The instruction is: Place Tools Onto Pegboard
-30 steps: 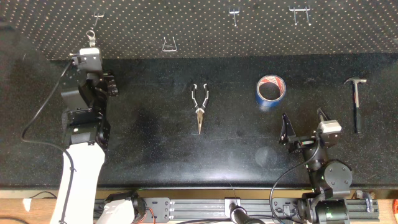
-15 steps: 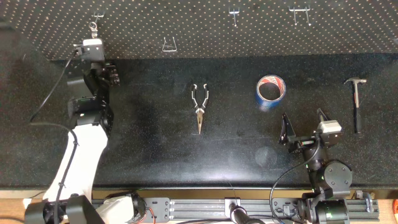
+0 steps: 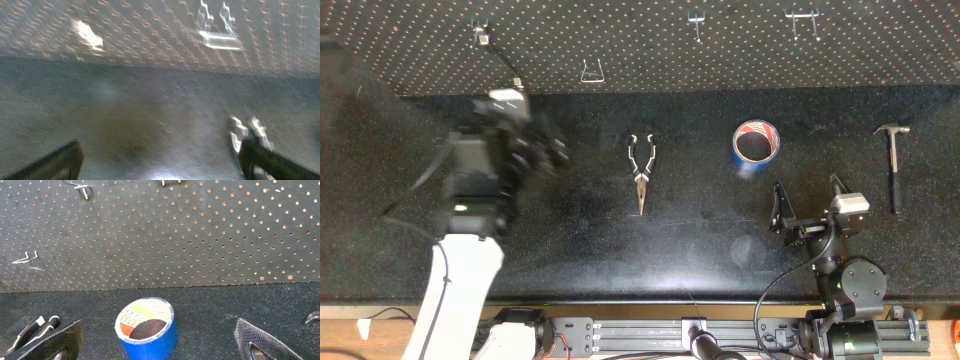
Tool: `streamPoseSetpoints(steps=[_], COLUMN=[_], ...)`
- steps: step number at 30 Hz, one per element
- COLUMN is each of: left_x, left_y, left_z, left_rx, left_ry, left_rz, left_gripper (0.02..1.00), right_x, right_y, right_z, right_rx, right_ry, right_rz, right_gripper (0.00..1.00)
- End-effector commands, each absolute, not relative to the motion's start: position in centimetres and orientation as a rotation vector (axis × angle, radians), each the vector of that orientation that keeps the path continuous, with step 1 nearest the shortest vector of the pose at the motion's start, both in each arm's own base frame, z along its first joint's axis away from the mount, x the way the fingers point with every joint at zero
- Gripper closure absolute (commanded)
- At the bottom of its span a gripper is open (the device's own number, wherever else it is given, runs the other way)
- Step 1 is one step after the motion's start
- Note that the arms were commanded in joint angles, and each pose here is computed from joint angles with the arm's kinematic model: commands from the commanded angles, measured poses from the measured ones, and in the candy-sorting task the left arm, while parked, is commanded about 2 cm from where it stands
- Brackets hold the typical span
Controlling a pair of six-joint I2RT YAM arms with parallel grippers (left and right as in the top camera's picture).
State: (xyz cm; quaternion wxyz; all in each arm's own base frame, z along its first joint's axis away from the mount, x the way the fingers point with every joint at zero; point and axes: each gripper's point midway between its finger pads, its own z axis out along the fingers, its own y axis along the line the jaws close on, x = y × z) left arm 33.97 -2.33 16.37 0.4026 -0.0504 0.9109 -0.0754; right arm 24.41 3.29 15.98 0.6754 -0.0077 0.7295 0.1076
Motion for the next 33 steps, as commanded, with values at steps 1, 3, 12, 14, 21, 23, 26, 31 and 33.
streamPoseSetpoints(steps=[1,3,12,14,21,23,26,31,33], left_x=[23.9,23.5,32.4,33.4,35.3,36.1,36.7,36.9,36.9], left_y=[-11.2,-14.5,-20.3,-19.2,-18.3,-18.6,-17.6,-18.2,-18.2], left_z=[9.3,7.8,6.0,4.9,3.6,3.4,3.2,3.2,3.1], left_rx=[-0.369,-0.229,-0.089,-0.095,-0.036,-0.043,-0.097,-0.154,-0.154], left_ry=[2.725,2.773,2.963,2.986,2.983,2.979,2.988,2.999,3.001], left_rz=[-0.225,-0.255,-0.051,-0.017,0.037,0.033,0.013,-0.080,-0.079], left_gripper=[0.020,0.020,0.023,0.023,0.020,0.020,0.020,0.023,0.020], right_x=[24.4,24.4,24.4,24.4,24.4,24.4,24.4,24.4,24.4], right_y=[3.5,3.5,3.5,3.4,3.4,3.5,3.5,3.5,3.5], right_z=[15.9,15.9,15.9,15.9,15.9,15.9,15.9,15.9,15.9], right_rx=[-0.013,-0.013,-0.013,-0.013,-0.013,-0.013,-0.013,-0.013,-0.013], right_ry=[1.641,1.641,1.641,1.641,1.641,1.641,1.641,1.641,1.641], right_rz=[0.256,0.256,0.256,0.255,0.255,0.256,0.256,0.256,0.256], right_gripper=[0.012,0.012,0.012,0.012,0.012,0.012,0.012,0.012,0.012])
